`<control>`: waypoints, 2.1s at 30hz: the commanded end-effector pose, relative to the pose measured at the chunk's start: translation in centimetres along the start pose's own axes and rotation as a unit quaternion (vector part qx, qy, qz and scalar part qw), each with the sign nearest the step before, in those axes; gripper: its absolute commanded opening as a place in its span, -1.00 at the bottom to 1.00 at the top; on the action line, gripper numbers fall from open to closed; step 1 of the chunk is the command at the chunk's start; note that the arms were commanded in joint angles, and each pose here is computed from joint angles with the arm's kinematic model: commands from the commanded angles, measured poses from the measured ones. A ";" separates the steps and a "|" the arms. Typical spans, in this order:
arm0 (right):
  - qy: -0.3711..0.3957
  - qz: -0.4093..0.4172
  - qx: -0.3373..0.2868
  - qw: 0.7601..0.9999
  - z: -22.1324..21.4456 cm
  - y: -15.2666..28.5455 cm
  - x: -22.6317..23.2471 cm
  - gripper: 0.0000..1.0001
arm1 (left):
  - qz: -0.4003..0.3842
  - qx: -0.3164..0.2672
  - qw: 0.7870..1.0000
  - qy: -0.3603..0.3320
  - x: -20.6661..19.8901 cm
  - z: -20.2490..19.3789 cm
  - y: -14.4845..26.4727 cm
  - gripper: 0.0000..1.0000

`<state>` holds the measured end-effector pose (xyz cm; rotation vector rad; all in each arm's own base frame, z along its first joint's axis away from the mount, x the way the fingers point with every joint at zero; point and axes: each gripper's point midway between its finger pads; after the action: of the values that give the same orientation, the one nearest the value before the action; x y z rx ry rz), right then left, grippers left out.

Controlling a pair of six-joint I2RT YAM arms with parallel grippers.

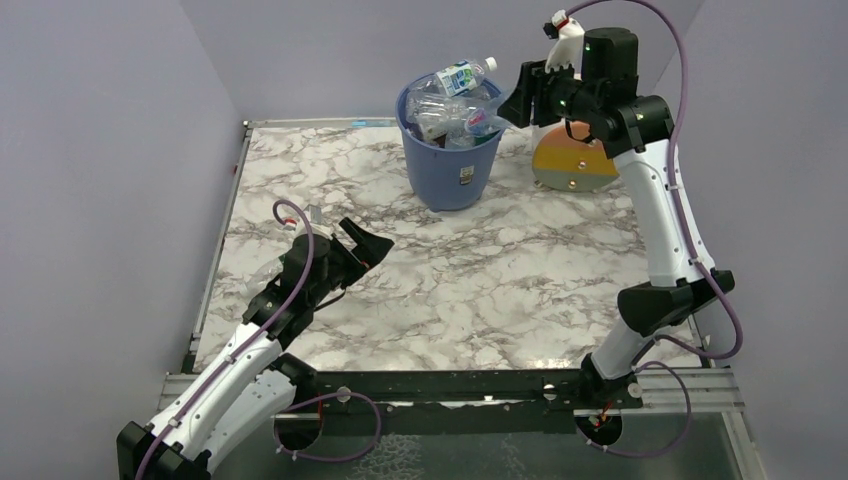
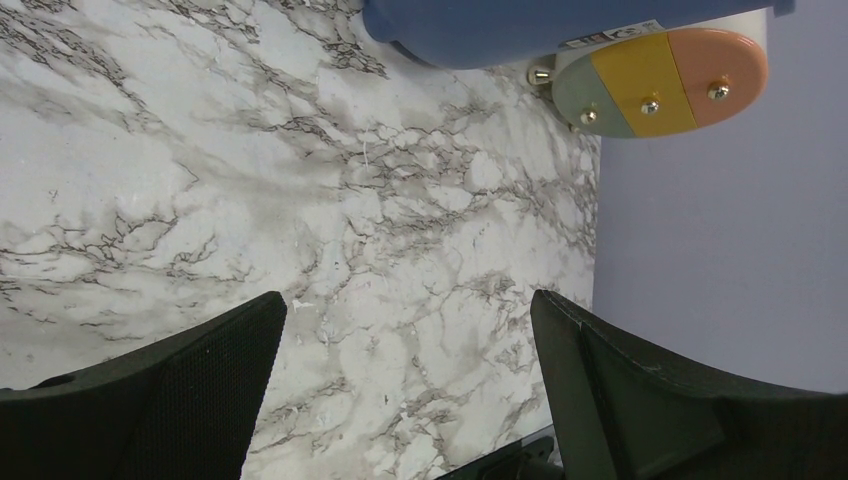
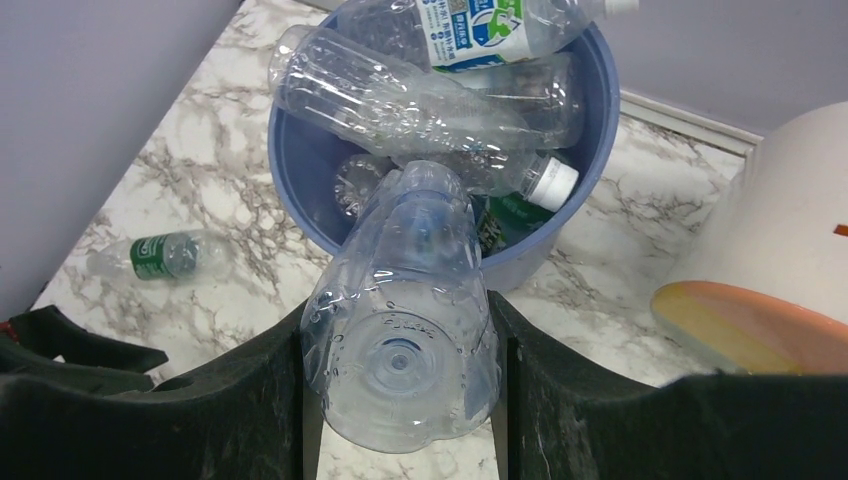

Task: Put the plastic bottles in the bin
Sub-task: Place the plastic bottle in the trash bin.

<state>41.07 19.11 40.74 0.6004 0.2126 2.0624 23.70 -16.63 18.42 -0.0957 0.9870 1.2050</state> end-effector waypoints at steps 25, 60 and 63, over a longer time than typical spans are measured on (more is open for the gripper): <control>-0.060 0.031 0.081 0.994 -4.0 -6.8 -5.5 0.21 | -0.024 -0.002 1.000 -0.001 -1.3 0.4 -0.4 0.98; -0.069 0.013 -0.024 0.997 -0.3 -1.8 -3.8 0.99 | 0.000 -0.013 0.999 -0.030 -0.9 1.4 -0.5 0.98; -0.072 0.005 -0.030 0.997 -0.1 -1.3 -3.8 0.99 | 0.013 -0.012 0.999 -0.036 -0.8 1.9 -0.7 0.98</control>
<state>43.90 17.35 36.94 0.7680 0.1295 2.0484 24.27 -17.18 17.78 -0.0477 0.9774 1.1976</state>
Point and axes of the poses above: each gripper's point midway between its finger pads, its own y axis back along the fingers, its own x axis along the line the jaws close on, z = x × y, and after that the axes turned 9 degrees about -y, right-handed
